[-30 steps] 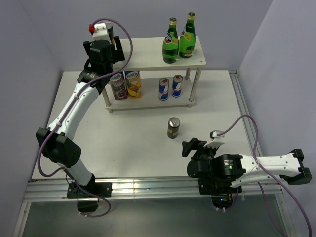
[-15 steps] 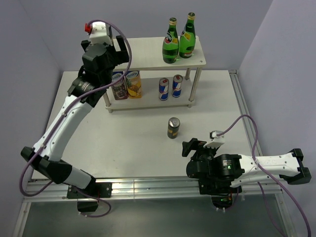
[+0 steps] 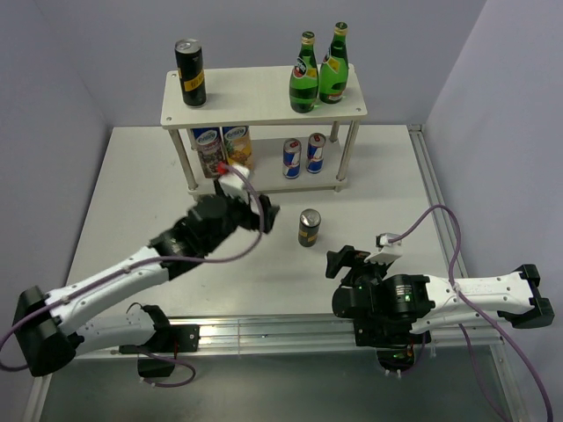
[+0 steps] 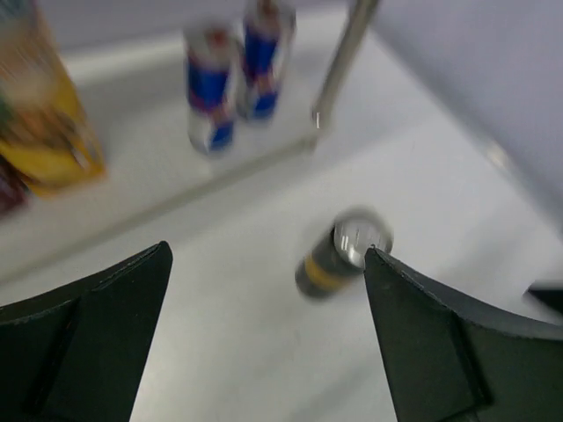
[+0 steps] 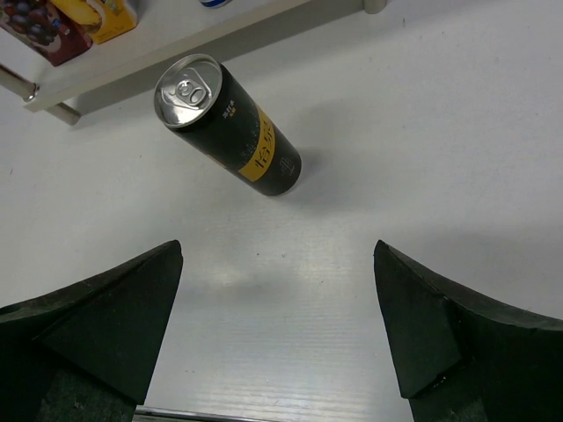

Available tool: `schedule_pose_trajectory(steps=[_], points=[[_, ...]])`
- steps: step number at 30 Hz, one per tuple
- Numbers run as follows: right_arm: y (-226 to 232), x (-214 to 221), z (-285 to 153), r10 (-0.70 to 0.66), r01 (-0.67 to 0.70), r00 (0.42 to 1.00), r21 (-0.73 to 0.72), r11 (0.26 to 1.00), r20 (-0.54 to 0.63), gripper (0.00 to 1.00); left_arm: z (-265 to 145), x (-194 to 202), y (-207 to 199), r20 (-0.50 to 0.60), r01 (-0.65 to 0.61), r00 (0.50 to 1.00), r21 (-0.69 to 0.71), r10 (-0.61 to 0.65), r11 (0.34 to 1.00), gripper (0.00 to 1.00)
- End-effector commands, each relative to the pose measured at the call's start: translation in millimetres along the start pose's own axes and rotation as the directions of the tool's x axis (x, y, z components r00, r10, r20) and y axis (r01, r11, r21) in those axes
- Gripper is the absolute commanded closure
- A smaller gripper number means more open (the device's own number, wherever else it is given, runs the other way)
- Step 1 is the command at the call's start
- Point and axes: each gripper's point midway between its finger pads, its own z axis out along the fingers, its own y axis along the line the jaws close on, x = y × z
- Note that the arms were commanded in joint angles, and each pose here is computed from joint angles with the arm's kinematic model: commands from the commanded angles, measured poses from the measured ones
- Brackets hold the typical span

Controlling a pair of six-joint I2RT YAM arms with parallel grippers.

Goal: Place and organize the beverage onto the shelf

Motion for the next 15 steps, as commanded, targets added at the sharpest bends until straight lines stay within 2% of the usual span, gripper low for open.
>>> schedule_pose_trajectory(steps=[1, 2, 6, 8, 13, 15], points=[[2, -12, 0, 0.038, -0.038, 0.998, -0.001, 0.999, 0.052, 0.04, 2, 73, -40, -0.067, 0.057, 0.997, 0.162, -0.047, 0.985, 0.03], [2, -11, 0, 0.037, -0.037, 0.998, 0.000, 0.999, 0.050, 0.04, 2, 94, -44, -0.052, 0.052, 0.998, 0.188, -0.043, 0.981, 0.03], [2, -11, 0, 0.032, -0.032, 0.998, 0.000, 0.999, 0.050, 0.04, 2, 140, -67, -0.065, 0.037, 0.998, 0.243, -0.022, 0.969, 0.03], [2, -11, 0, 0.033, -0.033, 0.998, -0.001, 0.999, 0.051, 0.04, 10, 165, -70, -0.104, 0.028, 0.995, 0.249, -0.002, 0.968, 0.03], [2, -11, 0, 0.037, -0.037, 0.998, -0.004, 0.999, 0.051, 0.04, 27, 170, -81, -0.041, 0.045, 0.999, 0.271, -0.035, 0.961, 0.02], [2, -11, 0, 0.038, -0.038, 0.998, -0.002, 0.999, 0.053, 0.04, 36, 180, -81, -0.049, 0.034, 0.999, 0.257, -0.022, 0.966, 0.02]])
